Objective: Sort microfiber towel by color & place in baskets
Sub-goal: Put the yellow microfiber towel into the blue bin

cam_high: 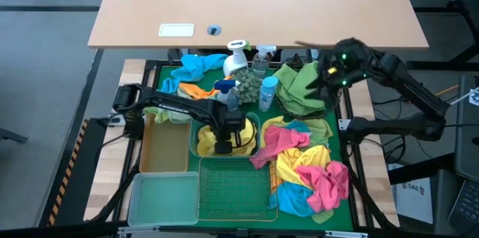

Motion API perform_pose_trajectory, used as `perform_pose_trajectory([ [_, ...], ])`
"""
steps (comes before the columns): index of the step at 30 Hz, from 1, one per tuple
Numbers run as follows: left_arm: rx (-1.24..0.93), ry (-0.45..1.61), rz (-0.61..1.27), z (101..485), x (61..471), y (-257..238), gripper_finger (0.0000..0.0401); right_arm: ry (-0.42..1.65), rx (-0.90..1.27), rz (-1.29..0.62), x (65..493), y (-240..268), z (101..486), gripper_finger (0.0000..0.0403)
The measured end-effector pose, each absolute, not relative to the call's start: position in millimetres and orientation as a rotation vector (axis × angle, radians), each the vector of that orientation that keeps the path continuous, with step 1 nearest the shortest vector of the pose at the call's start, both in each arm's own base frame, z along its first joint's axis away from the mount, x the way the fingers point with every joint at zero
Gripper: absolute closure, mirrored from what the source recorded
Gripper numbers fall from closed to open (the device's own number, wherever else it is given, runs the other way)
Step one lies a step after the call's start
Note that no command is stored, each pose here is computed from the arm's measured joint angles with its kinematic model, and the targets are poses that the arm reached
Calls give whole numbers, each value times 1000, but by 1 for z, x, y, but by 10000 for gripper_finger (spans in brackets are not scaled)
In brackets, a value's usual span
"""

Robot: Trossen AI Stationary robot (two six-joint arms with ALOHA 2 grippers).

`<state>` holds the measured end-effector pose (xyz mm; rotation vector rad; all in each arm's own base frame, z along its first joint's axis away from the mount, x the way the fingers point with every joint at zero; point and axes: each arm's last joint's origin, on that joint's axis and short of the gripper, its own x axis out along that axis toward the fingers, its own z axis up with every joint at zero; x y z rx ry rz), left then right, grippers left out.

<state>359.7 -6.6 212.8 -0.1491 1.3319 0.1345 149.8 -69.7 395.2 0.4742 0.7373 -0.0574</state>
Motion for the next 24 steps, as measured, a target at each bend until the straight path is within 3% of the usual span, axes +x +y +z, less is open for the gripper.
perform_pose_trajectory([
  [6, -165, 1325, 122, 221, 356, -7, 286, 800, 389, -8, 164, -35, 394, 155],
  [24, -192, 1206, 120, 298, 369, -9, 284, 1008, 260, 55, 172, 57, 378, 155],
])
